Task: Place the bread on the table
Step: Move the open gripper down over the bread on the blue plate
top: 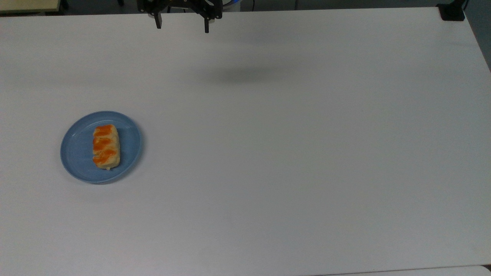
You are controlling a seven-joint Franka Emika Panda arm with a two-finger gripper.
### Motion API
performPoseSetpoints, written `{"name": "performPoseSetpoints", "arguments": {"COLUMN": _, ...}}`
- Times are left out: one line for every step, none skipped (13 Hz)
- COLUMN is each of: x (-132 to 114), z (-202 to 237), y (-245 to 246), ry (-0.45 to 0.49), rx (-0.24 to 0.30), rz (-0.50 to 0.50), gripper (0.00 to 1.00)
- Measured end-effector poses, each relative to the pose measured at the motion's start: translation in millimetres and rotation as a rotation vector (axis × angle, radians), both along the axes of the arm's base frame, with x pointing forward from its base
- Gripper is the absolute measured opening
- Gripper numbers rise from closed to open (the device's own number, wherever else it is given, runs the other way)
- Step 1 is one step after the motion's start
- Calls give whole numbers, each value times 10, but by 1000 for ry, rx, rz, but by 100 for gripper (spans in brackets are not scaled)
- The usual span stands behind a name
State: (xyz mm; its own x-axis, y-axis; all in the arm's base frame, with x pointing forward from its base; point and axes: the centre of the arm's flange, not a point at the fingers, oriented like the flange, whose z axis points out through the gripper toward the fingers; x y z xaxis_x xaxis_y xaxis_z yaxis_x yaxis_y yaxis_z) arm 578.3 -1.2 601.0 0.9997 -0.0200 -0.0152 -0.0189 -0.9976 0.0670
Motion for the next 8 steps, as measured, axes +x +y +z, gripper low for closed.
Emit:
{"name": "performPoseSetpoints", "arguments": {"x": 1, "z": -5, "y": -7, "ry": 2, "rx": 0, "rz": 12, "gripper": 100}}
{"name": "performPoseSetpoints", "arguments": {"x": 4, "z": -14, "y": -34, "ry": 5, "rx": 0, "rz": 25, "gripper": 100}}
{"name": "performPoseSetpoints", "arguments": {"x": 10, "z": -31, "y": -81, "ry": 9, "rx": 1, "rz": 37, "gripper": 100}}
{"name": "performPoseSetpoints", "arguments": {"x": 45, "z": -63, "y": -181, "ry": 2, "rx": 1, "rz": 53, "gripper": 100}}
{"name": "performPoseSetpoints", "arguments": {"x": 81, "z": -95, "y": -259, "ry": -8, "rx": 1, "rz": 64, "gripper": 100}}
{"name": "performPoseSetpoints", "arguments": {"x": 131, "z": -158, "y": -348, "ry": -14, "rx": 0, "rz": 77, "gripper": 100}}
{"name": "performPoseSetpoints", "arguments": {"x": 189, "z": -238, "y": -450, "ry": -21, "rx": -1, "rz": 89, "gripper": 100}}
{"name": "performPoseSetpoints", "arguments": {"x": 251, "z": -330, "y": -565, "ry": -27, "rx": -2, "rz": 97, "gripper": 100}}
